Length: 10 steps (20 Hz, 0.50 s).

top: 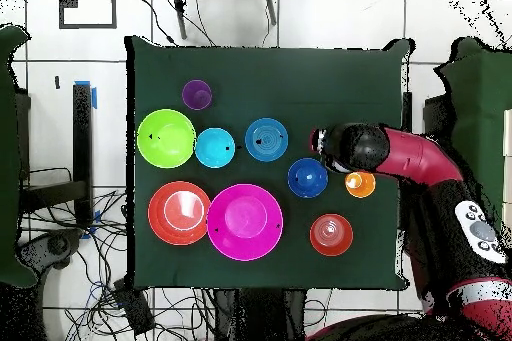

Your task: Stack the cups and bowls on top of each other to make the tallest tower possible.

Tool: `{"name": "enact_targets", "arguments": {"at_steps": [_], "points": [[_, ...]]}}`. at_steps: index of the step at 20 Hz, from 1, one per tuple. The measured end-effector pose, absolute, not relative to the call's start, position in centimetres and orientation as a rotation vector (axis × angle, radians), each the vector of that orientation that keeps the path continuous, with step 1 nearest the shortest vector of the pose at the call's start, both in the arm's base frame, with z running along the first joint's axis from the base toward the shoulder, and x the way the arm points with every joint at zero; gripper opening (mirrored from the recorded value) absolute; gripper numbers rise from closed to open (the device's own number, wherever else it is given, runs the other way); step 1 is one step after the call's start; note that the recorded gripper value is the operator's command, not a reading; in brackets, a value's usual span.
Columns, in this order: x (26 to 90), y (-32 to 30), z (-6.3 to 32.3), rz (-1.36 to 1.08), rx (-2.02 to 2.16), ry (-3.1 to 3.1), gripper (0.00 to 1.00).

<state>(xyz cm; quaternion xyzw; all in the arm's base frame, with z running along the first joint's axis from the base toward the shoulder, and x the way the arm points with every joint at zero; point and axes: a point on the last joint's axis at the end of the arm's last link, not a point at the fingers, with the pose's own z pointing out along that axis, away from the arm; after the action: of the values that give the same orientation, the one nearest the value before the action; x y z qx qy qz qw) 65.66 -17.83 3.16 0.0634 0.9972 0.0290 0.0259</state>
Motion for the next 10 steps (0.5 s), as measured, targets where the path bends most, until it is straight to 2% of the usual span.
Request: {"name": "enact_targets", "arguments": {"at_steps": [10], "points": [[66.00, -17.36, 3.23, 0.104, 0.188, 3.076, 1.00]]}}
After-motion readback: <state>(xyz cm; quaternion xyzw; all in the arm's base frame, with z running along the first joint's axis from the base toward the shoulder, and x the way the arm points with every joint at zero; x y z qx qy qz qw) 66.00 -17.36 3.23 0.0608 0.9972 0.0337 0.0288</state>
